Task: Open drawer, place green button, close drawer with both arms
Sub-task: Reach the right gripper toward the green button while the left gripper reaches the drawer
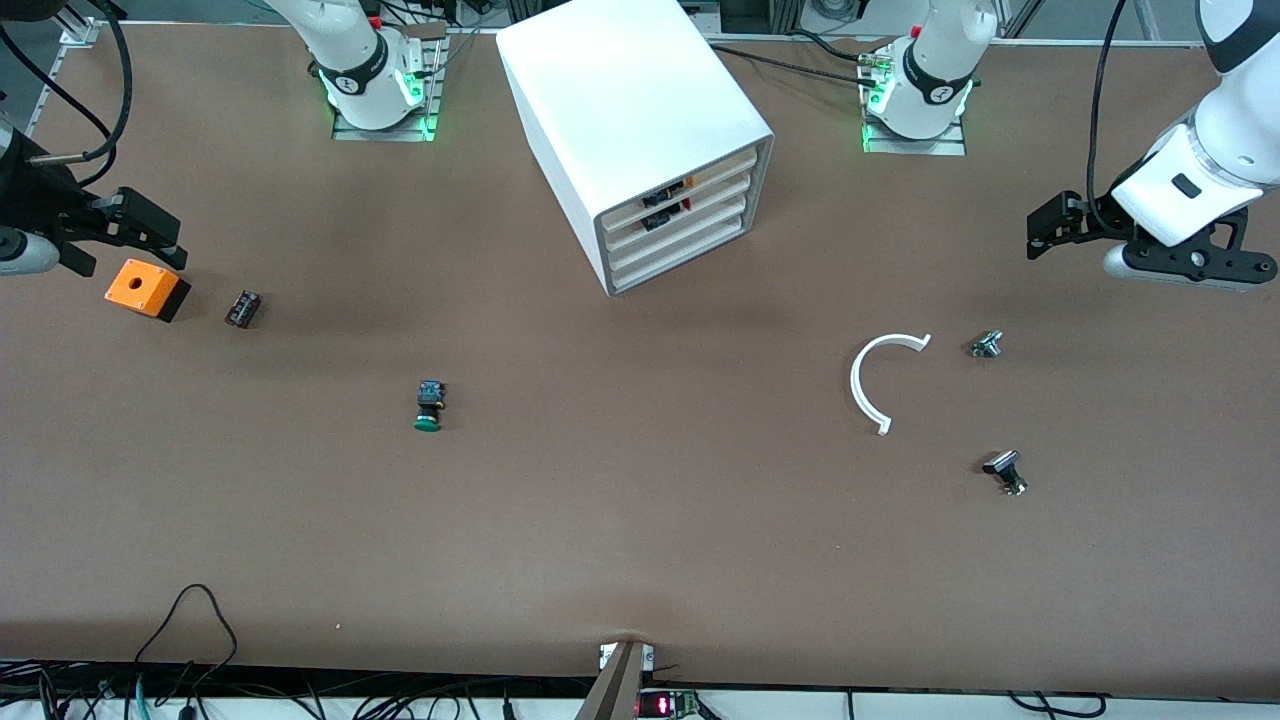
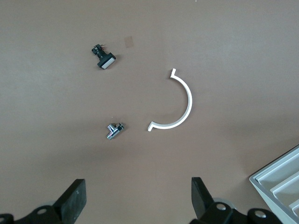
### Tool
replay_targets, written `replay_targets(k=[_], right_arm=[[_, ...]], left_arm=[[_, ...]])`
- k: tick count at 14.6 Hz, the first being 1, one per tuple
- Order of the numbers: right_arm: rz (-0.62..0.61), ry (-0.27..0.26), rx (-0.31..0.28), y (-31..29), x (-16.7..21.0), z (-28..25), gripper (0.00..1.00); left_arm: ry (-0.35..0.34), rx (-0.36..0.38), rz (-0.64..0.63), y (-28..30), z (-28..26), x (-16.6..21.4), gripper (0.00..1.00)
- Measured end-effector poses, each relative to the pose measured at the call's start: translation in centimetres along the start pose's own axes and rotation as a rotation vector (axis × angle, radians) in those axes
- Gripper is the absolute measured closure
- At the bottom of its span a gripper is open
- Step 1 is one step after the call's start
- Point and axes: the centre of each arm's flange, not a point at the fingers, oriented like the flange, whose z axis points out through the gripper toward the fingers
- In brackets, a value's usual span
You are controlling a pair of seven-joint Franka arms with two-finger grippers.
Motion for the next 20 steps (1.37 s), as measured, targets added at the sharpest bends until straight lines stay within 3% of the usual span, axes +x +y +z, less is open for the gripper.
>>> replay_targets(k=[6, 12, 15, 18, 20], right_arm=[[0.01, -0.017, -0.001, 0.3, -0.2, 0.2, 0.0], [-0.004, -0.186, 0.01, -0.4, -0.8, 4.5, 0.0], [-0.008, -0.227, 0.035, -2.1, 1.1, 9.5, 0.0], [0.011, -0.217, 0.053, -4.4, 3.2, 13.9, 0.0], [0.01, -0.188, 0.058, -6.4, 3.9, 16.5, 0.0]], left_arm=[[0.0, 0.0, 0.0, 0.0, 0.0, 0.0, 0.01], [-0.006, -0.001, 0.0, 0.0, 0.1, 0.0, 0.0], [-0.089, -0.056, -0.001, 0.5, 0.4, -0.9, 0.01], [-0.191, -0.103, 0.015, 1.4, -0.1, -1.7, 0.01], [-0.253, -0.174, 0.028, 2.2, 0.0, -1.8, 0.01]])
